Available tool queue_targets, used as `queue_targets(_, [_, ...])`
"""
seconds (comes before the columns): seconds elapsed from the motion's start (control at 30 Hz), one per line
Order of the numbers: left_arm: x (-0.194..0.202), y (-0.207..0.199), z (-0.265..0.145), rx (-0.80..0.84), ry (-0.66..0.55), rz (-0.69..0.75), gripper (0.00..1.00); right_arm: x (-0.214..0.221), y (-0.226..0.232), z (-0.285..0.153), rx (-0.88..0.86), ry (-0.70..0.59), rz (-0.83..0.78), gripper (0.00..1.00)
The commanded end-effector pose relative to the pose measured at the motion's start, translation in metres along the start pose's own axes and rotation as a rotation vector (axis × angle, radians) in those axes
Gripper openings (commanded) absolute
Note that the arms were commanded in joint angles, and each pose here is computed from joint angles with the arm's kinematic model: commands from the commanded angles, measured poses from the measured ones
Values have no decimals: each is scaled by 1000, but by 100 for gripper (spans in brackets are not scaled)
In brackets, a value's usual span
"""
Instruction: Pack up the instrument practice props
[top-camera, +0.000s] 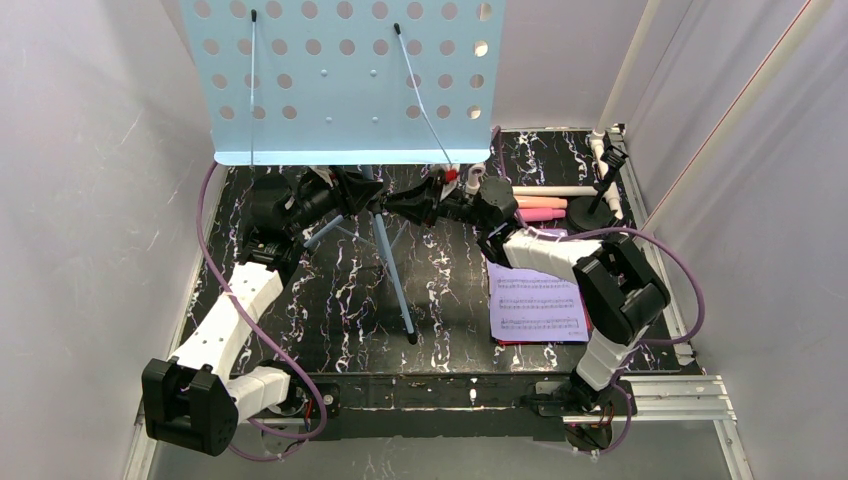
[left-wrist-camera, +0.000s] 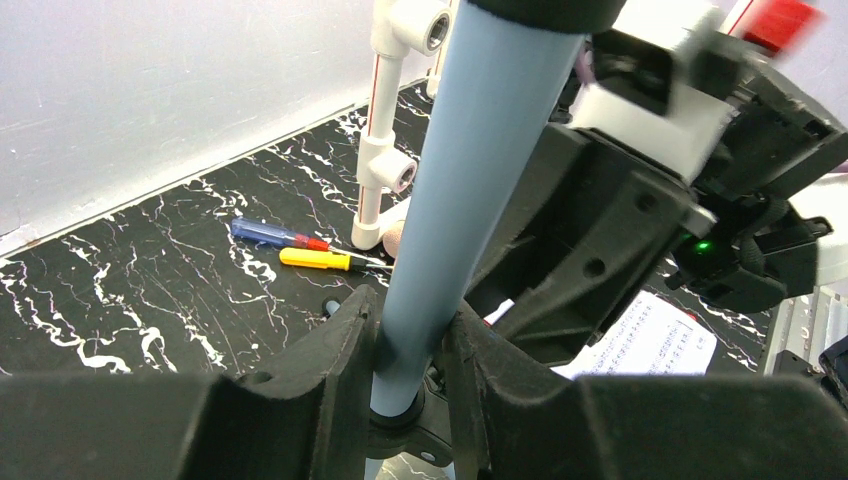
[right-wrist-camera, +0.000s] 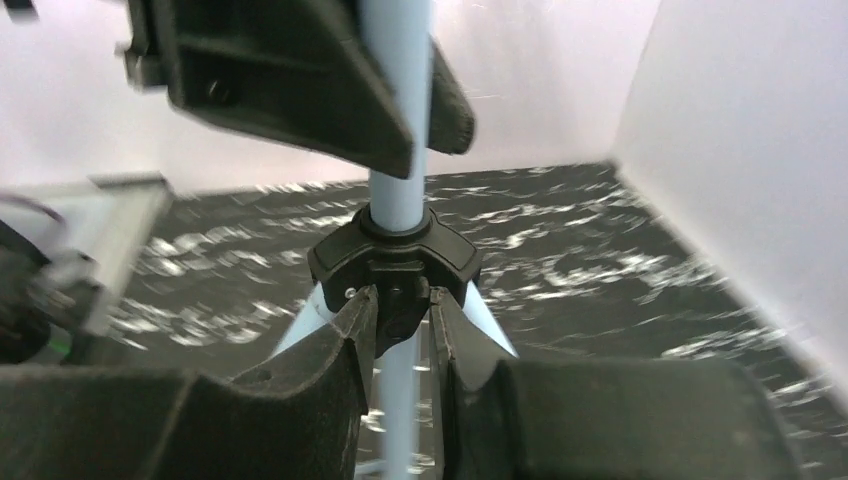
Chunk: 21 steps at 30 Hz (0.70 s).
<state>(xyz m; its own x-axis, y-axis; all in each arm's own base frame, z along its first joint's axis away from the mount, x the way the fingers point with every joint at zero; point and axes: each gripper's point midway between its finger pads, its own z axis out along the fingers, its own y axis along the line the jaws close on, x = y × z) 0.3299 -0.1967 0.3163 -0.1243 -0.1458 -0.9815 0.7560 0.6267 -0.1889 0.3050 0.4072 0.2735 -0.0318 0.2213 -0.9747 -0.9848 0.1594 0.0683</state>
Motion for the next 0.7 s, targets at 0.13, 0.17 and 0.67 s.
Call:
queue_targets(0.13, [20,-20,1,88,90,-123,0,38,-33,-25,-52,196,-957,2])
queue_targets(0.17, [21,-20,1,88,92,-124,0,39,-35,-26,-52,217,-1036,2])
queue_targets(0.67, [21,-19,1,86,99,-124,0,-1,-36,-38,213,196,-1026,75])
